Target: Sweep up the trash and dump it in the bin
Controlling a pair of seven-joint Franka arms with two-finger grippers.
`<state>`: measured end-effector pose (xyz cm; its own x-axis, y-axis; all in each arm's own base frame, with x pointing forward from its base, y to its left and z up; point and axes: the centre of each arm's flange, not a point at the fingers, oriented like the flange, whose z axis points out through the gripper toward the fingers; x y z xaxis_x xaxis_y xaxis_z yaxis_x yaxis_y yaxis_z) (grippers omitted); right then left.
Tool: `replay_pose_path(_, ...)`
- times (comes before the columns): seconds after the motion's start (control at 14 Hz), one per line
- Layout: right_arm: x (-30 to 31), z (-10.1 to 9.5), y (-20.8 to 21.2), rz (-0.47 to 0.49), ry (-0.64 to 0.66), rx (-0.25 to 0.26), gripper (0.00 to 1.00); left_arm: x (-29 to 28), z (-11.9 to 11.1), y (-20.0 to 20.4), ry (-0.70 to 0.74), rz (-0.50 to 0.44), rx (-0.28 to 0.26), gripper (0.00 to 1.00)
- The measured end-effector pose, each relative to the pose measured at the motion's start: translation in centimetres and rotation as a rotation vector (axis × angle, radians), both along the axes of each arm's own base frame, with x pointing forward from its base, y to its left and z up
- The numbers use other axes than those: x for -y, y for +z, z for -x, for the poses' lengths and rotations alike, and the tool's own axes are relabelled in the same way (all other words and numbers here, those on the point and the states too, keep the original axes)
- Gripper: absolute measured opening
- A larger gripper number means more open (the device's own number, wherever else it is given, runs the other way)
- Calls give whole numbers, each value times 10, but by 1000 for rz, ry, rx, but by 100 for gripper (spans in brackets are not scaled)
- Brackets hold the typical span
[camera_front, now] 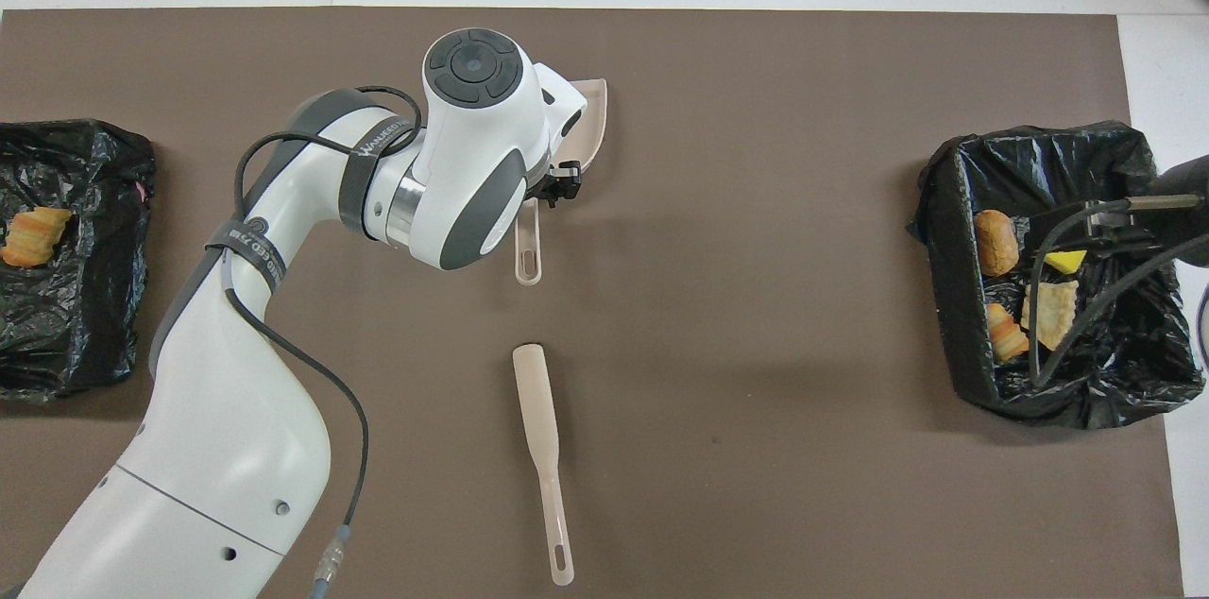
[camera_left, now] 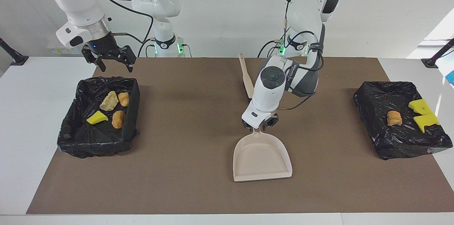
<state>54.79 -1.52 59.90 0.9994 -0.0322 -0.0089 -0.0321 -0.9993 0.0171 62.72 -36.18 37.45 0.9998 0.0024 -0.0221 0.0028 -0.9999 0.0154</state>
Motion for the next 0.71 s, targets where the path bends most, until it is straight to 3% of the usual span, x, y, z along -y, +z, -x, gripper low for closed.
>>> replay_pose_path(0.14,0,0,0,0,0,0,100,-6,-3,19,6,6,26,96)
replay_pose_path(0.21,0,0,0,0,0,0,100,-16,-4,34,19,7,42,100)
replay_pose_path(0.5,0,0,0,0,0,0,100,-122,-5,118,0,7,104,100)
replay_pose_path(0.71,0,0,0,0,0,0,100,-218,21,175,-19,-10,118,100)
